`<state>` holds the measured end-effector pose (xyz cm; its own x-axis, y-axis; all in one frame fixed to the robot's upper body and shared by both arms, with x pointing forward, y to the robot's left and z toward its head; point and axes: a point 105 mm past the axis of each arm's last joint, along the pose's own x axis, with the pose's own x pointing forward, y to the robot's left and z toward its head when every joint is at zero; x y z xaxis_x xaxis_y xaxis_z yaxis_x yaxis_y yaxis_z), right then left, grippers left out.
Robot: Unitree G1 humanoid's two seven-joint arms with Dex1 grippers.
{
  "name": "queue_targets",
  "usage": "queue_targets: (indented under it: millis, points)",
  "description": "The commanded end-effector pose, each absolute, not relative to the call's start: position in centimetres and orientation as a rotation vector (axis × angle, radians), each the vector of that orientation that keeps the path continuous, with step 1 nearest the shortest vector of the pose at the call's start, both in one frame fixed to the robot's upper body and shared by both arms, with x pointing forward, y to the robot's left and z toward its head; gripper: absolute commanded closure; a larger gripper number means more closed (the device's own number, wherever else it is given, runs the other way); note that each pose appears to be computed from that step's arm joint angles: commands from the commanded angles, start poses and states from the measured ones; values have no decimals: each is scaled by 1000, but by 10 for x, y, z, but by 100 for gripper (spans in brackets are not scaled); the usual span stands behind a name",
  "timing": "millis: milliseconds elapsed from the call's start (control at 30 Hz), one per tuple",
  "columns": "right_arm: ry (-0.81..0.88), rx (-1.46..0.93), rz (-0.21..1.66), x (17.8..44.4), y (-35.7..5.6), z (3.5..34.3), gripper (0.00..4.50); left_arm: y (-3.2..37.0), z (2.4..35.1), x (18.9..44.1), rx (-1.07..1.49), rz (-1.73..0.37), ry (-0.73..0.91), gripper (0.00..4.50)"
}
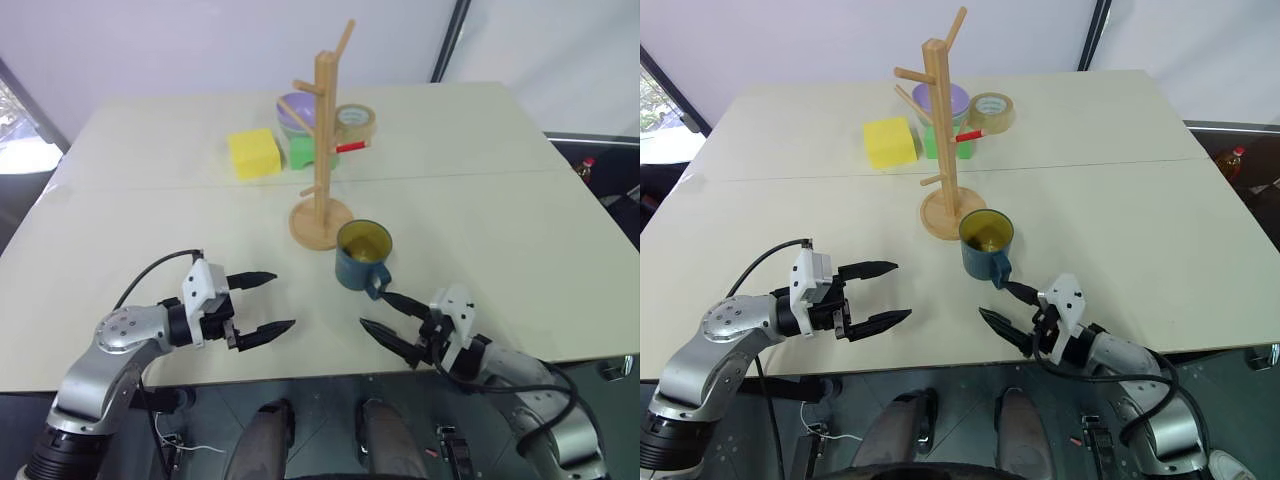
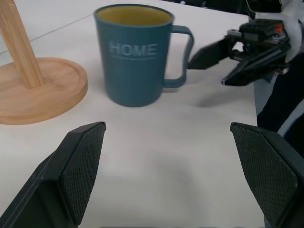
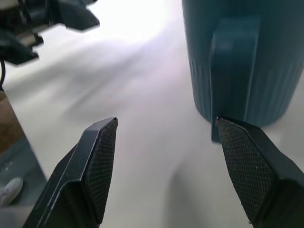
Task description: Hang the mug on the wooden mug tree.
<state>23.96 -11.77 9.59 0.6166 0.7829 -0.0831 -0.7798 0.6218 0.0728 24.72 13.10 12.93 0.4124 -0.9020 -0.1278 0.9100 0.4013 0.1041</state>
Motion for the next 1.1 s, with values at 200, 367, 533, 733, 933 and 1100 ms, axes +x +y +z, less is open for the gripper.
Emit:
queue_targets:
  millis: [200, 367, 533, 733, 933, 1100]
  points:
    - [97, 77, 921, 241, -114, 101, 109, 131, 140, 246, 177, -1146, 16, 0]
    - [100, 51, 912, 240, -118, 101, 109, 132, 139, 246, 179, -1144, 18, 0]
    - [106, 29, 871, 242, -123, 99, 109, 132, 139, 246, 178, -1144, 21, 0]
    - [118, 147, 952, 230, -108, 107, 109, 130, 138, 244, 166, -1161, 36, 0]
    - [116, 137, 980, 237, -94, 106, 109, 129, 138, 243, 163, -1171, 38, 0]
    - [88, 116, 944, 251, -88, 105, 109, 129, 138, 243, 163, -1170, 41, 0]
